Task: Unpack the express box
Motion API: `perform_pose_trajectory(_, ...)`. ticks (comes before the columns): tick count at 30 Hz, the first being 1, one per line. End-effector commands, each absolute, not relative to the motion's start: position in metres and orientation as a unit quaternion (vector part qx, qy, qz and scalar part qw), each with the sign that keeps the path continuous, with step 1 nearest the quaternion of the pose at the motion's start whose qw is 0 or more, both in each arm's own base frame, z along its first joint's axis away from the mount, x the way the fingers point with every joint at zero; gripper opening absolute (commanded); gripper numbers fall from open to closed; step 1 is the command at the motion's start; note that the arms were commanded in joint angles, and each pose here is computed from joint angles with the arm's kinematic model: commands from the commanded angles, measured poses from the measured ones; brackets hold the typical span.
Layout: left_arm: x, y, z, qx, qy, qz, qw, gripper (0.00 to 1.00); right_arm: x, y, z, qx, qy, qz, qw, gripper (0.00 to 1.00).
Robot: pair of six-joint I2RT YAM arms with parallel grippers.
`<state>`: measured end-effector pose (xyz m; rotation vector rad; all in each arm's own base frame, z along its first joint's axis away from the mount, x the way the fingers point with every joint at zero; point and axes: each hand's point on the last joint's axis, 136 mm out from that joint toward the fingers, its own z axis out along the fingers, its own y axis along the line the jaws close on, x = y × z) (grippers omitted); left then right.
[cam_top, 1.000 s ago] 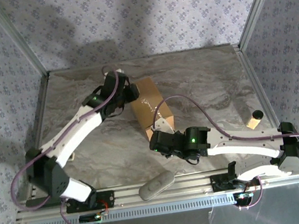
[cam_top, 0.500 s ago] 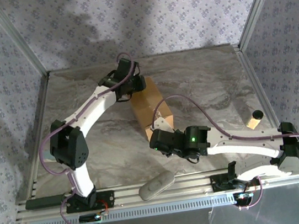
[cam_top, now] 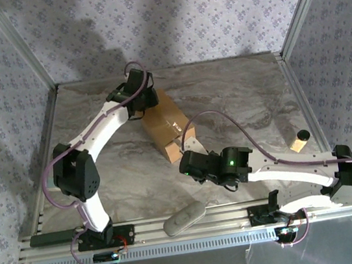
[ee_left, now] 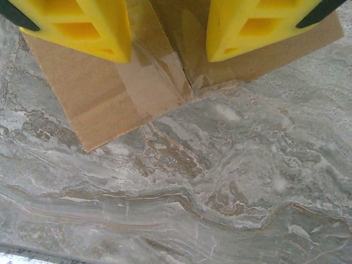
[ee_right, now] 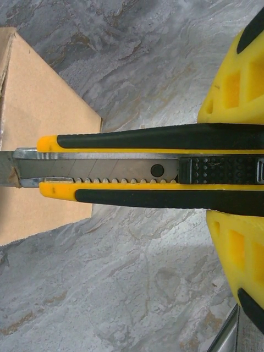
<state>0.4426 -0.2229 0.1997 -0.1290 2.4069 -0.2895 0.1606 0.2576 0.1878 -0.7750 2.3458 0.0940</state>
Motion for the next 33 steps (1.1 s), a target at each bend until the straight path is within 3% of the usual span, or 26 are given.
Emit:
perform_pose_trajectory(1, 0.433, -0.21, 0.213, -0.061, 0.927, -0.1, 0.356, 0.41, 0.162, 0.248, 0.202, -0.295, 0.892, 0.028, 0.34, 0.0)
perform_pose_trajectory(14, 0.411, -0.234, 0.302, -0.05, 0.871, -0.253, 0.417, 0.46, 0.164, 0.232, 0.23, -0.259, 0.886, 0.065, 0.379, 0.0)
perform_pose_trajectory(20, 0.377, -0.234, 0.326, -0.037, 0.843, -0.326, 0.427, 0.57, 0.183, 0.23, 0.251, -0.234, 0.876, 0.076, 0.415, 0.0)
perform_pose_trajectory(23, 0.358, -0.23, 0.328, -0.032, 0.836, -0.353, 0.418, 0.66, 0.201, 0.231, 0.259, -0.21, 0.878, 0.095, 0.419, 0.0)
perform_pose_trajectory(33, 0.318, -0.27, 0.339, 0.014, 0.782, -0.516, 0.348, 0.73, 0.24, 0.268, 0.297, -0.224, 0.844, 0.159, 0.46, 0.0)
